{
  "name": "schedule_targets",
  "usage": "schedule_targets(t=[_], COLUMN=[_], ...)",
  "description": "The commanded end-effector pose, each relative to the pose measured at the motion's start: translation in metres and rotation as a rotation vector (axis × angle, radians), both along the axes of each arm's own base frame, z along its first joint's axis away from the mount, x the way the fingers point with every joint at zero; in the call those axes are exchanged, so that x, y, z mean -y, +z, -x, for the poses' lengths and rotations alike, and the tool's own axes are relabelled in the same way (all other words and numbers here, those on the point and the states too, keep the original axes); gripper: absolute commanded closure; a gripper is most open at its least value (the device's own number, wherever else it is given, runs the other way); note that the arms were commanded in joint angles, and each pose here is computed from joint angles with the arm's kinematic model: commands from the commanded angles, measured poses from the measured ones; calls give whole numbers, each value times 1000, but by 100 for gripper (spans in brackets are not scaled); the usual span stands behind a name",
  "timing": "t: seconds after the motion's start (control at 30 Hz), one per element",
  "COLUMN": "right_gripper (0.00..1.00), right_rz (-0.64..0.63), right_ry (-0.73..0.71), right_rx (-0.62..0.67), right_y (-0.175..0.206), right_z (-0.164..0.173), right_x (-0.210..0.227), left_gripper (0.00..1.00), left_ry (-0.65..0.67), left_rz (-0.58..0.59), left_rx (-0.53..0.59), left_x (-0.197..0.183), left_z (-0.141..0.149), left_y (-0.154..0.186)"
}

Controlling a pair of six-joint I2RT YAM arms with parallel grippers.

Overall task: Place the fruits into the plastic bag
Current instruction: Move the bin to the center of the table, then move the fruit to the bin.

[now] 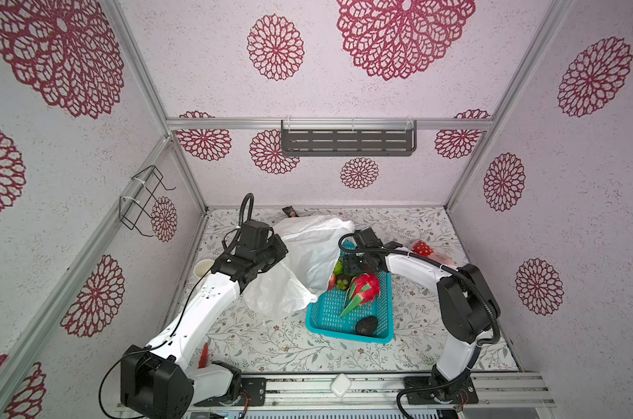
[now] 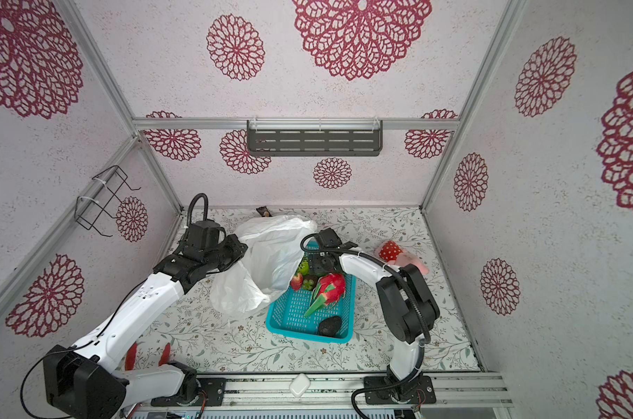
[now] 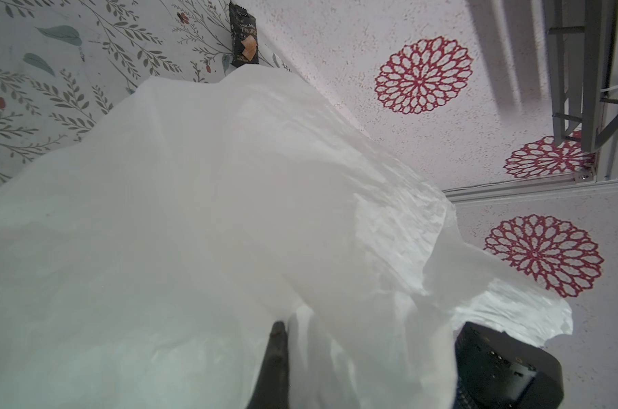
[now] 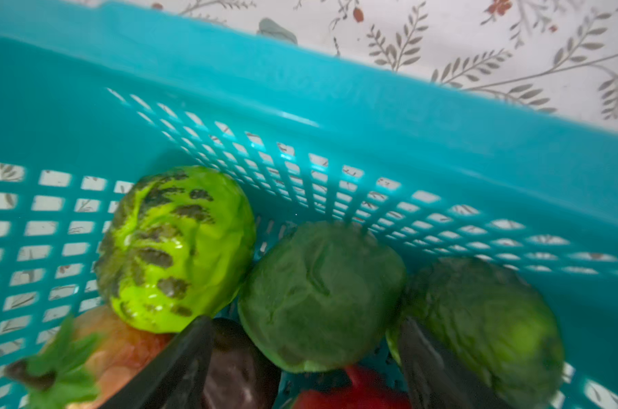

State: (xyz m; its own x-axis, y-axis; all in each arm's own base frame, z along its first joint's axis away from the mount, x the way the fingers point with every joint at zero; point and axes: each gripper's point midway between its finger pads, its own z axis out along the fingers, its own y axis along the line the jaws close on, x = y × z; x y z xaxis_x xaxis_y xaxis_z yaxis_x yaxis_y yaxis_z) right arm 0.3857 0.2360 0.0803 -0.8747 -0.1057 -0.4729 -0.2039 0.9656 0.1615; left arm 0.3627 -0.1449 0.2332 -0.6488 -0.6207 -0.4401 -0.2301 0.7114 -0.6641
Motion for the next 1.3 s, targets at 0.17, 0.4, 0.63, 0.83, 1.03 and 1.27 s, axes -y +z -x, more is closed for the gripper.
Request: schedule_targets(t=[0.17,0.4,0.63,0.83,1.03,1.27], right_gripper=[14,11,11,13,15,15], right_rz=[60,141,158,-15,-210,-197], right_ry=[-80,-207,-220,6,219,242], right_rx=[-49,-29,1,-37,-13,52], right_y=[-27,-34,-23,-12,19,50], right_z=[-8,-14,-10,15,44,50], right_x=[10,29,38,-2,-36,-28], left_gripper=[100,100,100,100,100,100], left_ry=[11,10,14,1,-4,-11], left_rz=[-18,-18,-23,-19,-23,-22], left_rx=[6,6,5,3,5,3], left_x=[-5,-4,-5,-2,-1,1], left_z=[-1,-2,-3,-6,-8,-10], left_y=[2,3,2,3,4,5])
